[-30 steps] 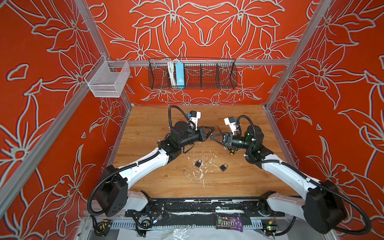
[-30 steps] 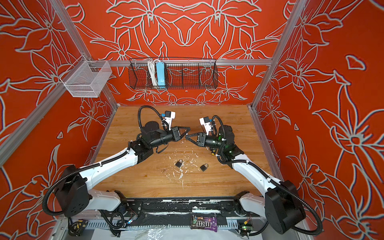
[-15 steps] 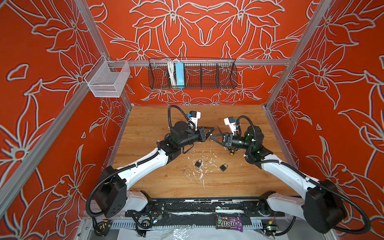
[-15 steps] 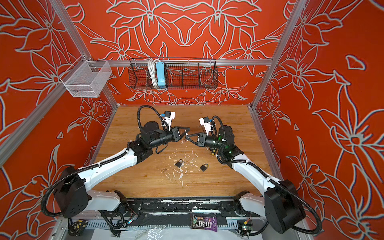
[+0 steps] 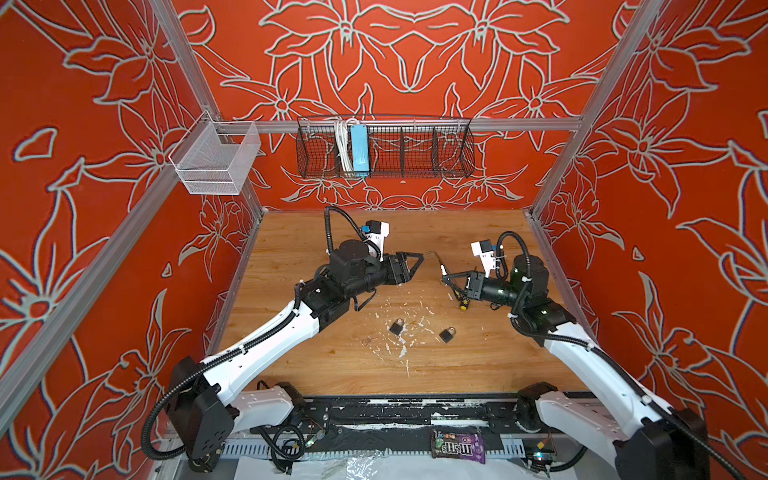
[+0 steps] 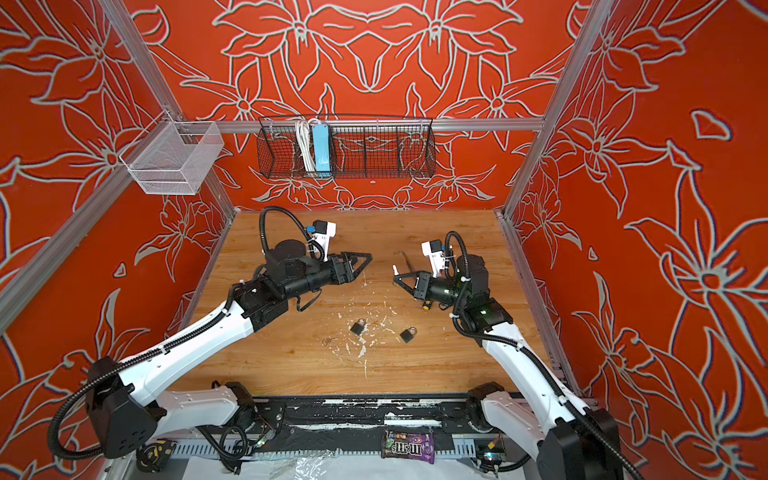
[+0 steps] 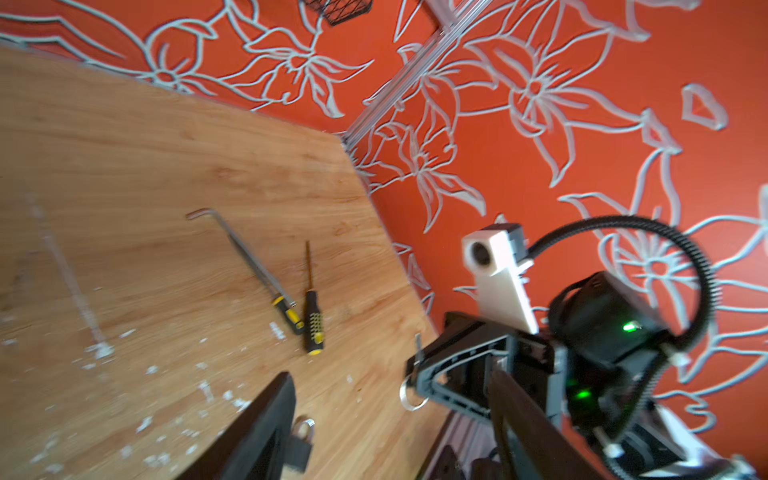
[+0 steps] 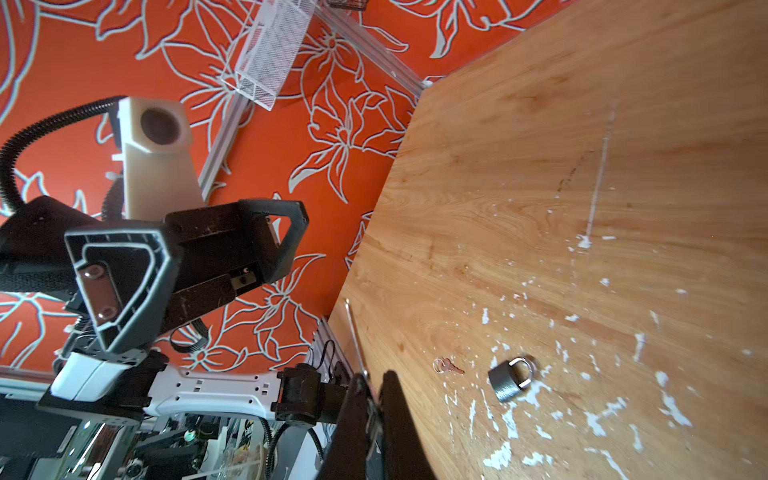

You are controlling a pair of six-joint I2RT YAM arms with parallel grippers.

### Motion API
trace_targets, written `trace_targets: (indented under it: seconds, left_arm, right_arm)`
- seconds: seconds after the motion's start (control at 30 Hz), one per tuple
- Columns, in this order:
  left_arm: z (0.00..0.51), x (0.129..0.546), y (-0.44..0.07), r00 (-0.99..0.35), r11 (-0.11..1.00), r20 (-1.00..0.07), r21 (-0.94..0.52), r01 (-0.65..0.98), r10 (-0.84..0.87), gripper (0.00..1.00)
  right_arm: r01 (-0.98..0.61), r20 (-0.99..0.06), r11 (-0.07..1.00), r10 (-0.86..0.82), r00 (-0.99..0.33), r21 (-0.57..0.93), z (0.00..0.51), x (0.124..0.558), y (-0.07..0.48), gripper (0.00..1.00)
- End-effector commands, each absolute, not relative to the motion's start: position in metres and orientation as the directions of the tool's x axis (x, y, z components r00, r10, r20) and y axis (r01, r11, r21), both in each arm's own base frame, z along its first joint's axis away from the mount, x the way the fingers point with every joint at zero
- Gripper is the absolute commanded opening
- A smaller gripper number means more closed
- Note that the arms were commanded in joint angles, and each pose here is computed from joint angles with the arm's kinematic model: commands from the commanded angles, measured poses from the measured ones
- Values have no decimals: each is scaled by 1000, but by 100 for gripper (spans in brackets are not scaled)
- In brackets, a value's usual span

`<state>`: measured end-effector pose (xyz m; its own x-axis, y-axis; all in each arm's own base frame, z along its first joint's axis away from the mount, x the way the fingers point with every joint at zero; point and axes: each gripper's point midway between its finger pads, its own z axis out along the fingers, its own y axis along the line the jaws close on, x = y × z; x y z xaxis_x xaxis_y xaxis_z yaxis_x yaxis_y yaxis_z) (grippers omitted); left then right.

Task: Unlock with the key

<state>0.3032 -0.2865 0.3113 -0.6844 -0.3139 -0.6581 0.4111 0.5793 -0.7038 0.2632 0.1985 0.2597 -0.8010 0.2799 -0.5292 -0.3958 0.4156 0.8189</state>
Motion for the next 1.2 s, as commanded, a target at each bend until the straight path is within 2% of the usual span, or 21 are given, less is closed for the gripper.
trace_targets:
  seconds: [0.0, 0.33, 0.5, 0.9, 1.17]
  left_arm:
    - [273, 286, -280, -770, 687, -598, -657, 310, -224, 78]
    - [199, 237, -317, -874, 797, -484, -514, 318, 37, 83]
    - [168, 223, -350, -892, 802, -426, -474, 363, 152, 84]
    - [101, 233, -392, -882, 854, -329, -287, 434, 338, 84]
    - [73, 239, -410, -855, 839, -282, -216, 499, 436, 83]
  right_arm:
    - [-285, -469, 512, 275, -839, 810, 224, 256, 179, 0]
    - [-48, -316, 632, 320, -893, 773, 165, 240, 138, 0]
    - [52, -238, 622, 374, -896, 782, 144, 237, 127, 0]
    - [123, -212, 648, 414, -885, 752, 132, 239, 110, 0]
    - [117, -232, 673, 406, -884, 731, 132, 237, 105, 0]
